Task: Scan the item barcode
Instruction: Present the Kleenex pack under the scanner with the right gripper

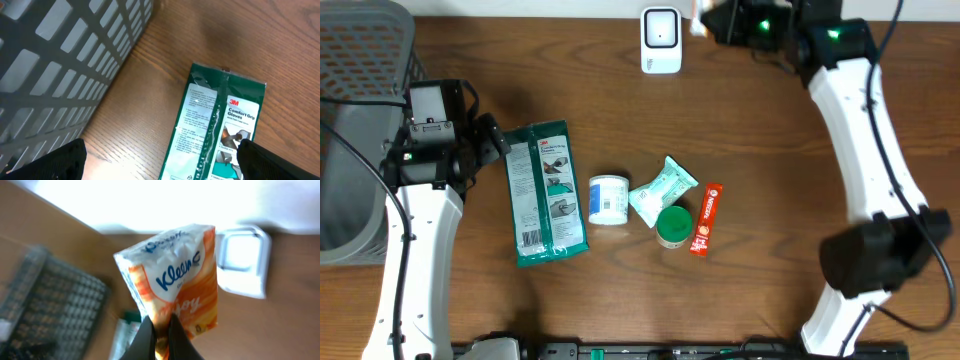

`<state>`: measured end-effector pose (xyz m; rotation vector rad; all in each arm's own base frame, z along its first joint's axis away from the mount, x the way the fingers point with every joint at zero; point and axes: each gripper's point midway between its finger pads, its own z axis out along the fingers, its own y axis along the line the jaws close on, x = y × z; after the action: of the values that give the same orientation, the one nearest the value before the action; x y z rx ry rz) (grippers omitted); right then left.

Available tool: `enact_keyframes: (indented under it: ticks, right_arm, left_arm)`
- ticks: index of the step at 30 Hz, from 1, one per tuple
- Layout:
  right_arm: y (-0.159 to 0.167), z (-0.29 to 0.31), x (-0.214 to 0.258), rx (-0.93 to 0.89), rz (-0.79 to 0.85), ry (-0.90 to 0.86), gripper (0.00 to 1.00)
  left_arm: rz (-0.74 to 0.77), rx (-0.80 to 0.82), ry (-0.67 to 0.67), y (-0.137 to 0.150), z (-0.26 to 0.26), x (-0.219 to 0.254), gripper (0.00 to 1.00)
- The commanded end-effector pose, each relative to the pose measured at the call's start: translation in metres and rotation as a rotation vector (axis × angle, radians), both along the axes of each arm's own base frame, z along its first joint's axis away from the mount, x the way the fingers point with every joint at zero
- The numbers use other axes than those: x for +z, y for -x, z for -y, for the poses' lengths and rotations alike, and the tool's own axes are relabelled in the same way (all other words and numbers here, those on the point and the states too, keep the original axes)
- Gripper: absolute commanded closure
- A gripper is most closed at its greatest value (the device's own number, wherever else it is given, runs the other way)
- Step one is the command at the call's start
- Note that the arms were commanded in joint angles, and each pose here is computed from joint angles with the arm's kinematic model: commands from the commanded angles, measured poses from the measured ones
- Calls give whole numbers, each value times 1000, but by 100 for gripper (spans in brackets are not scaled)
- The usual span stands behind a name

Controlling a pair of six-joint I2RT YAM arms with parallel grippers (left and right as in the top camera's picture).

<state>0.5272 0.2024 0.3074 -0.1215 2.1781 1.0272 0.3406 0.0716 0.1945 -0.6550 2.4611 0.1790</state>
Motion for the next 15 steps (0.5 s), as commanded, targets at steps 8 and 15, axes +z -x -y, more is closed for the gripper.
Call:
enact_keyframes:
  ticks: [8,15]
  right_arm:
    - [-62,-28,-74,48,-256,-408,99]
    - [-93,-18,-128,-81,-291,-407,99]
  left_arm:
    - [22,12,-11,-3,-4,9,4]
    - [23,12,-11,-3,-4,9,4]
